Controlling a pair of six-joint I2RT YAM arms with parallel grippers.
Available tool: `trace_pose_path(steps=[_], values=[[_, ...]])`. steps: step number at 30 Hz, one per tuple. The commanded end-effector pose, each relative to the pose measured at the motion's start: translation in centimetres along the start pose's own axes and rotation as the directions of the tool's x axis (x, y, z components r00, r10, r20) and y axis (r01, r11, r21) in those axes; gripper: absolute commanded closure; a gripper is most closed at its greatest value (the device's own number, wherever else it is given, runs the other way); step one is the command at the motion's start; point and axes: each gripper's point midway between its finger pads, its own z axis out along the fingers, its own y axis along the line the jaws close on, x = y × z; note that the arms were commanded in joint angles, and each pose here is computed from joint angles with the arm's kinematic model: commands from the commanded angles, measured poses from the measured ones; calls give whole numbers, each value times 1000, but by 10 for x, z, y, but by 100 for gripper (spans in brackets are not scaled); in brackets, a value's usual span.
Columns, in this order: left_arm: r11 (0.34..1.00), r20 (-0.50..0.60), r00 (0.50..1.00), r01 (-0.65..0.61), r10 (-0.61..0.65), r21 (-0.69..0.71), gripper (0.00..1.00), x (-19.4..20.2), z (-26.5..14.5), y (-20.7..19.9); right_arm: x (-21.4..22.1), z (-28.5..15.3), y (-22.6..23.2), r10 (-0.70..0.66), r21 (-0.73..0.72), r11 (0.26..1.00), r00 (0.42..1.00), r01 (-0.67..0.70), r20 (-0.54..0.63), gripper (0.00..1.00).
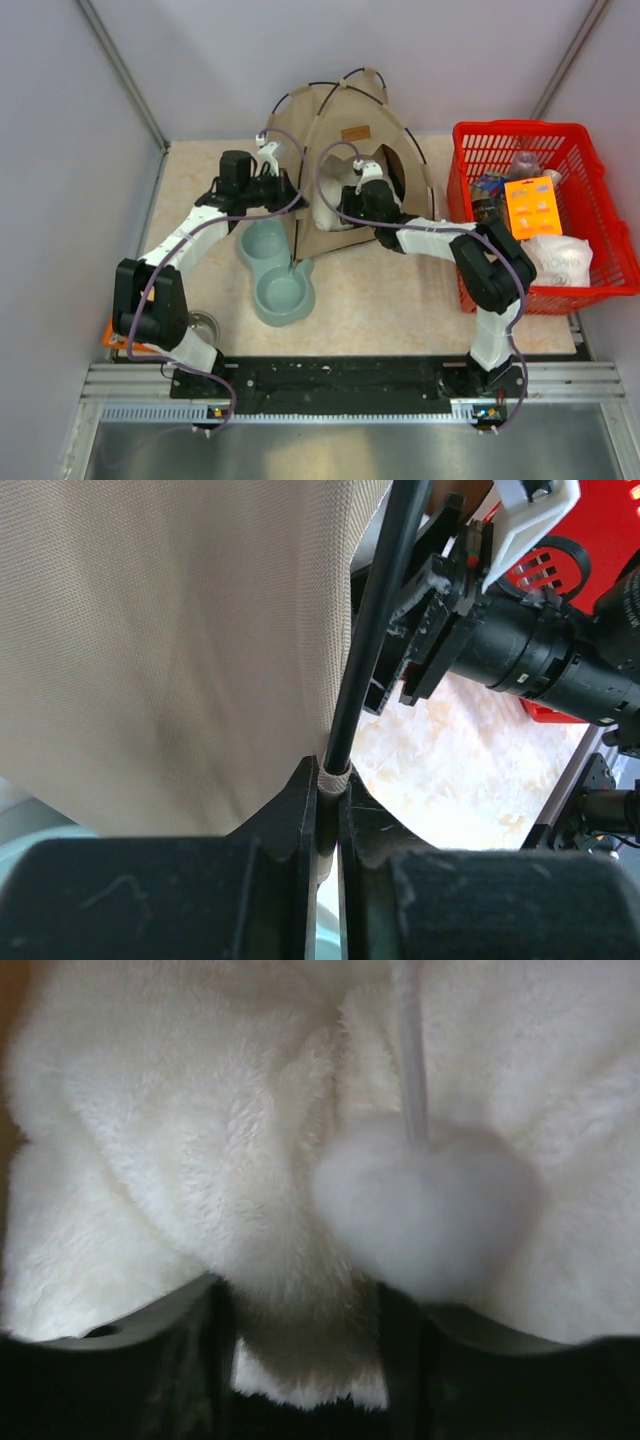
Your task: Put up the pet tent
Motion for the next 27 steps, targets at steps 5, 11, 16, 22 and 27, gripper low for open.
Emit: trace_pose_path(steps=[5,11,16,22,27], values=[[995,32,995,94,-94,-12,57,-13,-11,-4,-82,-65,26,37,-28,999,998,-36,41,21],[992,124,987,108,-99,-67,40,-26,-30,-7,-94,-118,20,43,17,999,999,-43,-31,15],[951,210,965,205,-156,-233,36,-22,-58,8,-81,-156,-8,60,133,990,997,-52,-57,16],[764,227,927,374,-298,-526,34,50,-101,49,-68,-180,-28,86,194,979,993,-71,-75,16],[619,182,887,431,-425,-657,34,116,-121,66,-57,-189,-34,104,229,971,986,-73,-128,14]])
